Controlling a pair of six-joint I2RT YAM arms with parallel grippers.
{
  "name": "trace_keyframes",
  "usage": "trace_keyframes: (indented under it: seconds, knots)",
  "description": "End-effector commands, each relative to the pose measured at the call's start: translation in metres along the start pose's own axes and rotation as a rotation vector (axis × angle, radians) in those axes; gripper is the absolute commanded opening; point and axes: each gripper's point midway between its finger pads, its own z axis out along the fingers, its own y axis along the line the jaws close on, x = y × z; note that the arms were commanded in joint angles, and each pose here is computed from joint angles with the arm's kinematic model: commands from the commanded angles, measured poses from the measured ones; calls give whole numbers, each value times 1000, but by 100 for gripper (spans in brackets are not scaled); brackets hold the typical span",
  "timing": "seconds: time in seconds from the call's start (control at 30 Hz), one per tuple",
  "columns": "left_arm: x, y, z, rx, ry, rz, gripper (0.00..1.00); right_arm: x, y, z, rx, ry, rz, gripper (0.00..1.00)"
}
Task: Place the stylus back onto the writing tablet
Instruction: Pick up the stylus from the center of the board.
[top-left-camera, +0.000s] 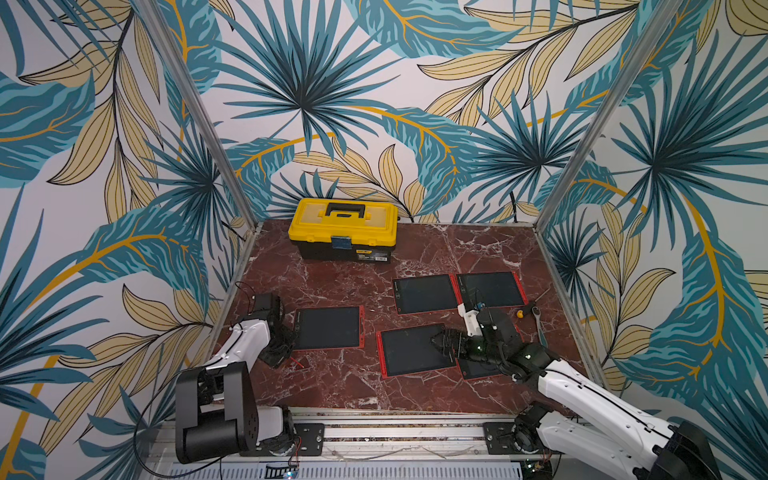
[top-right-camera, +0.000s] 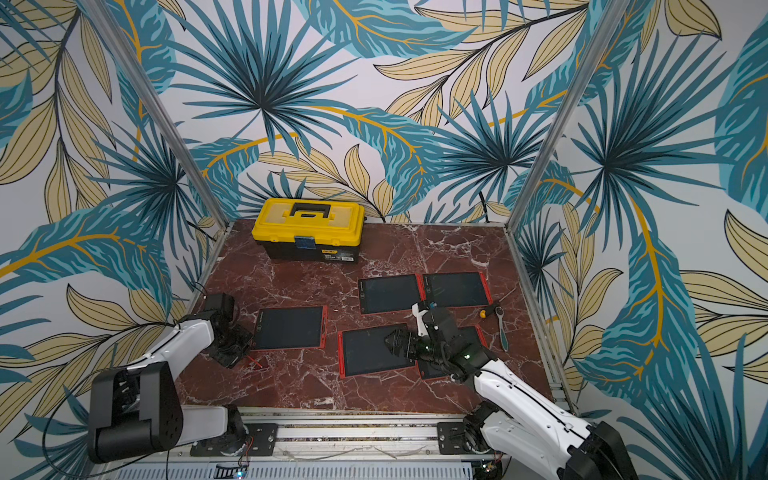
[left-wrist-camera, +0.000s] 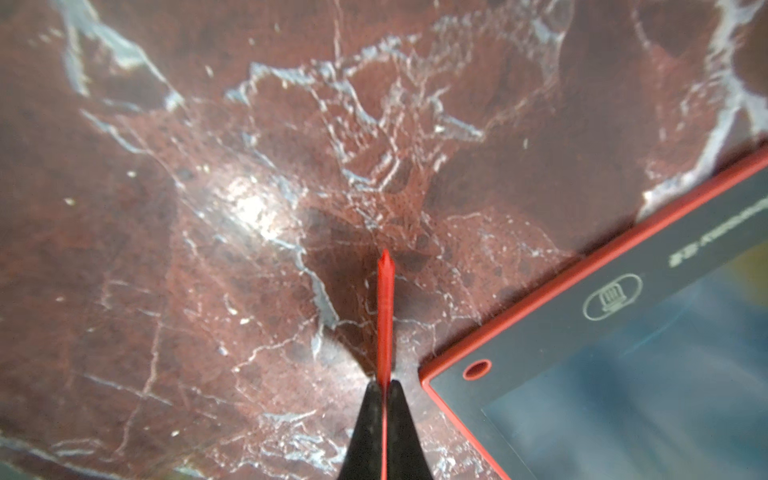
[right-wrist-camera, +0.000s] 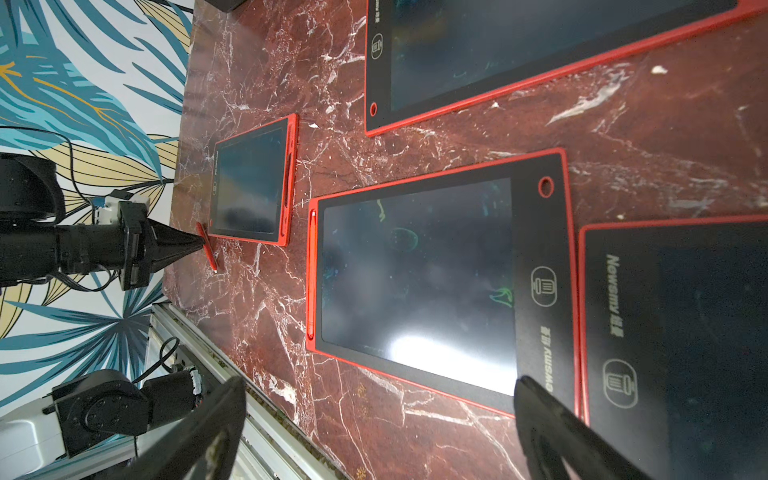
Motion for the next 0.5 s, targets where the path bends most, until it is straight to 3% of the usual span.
trace_keyframes:
  seconds: [0.0, 0.47]
  knots:
    - [6, 12, 11, -32, 20, 4, 5, 3, 1, 1, -8, 9, -4, 100]
    - [17, 23, 27, -52, 48, -5, 6, 2, 1, 1, -9, 7, -1, 99]
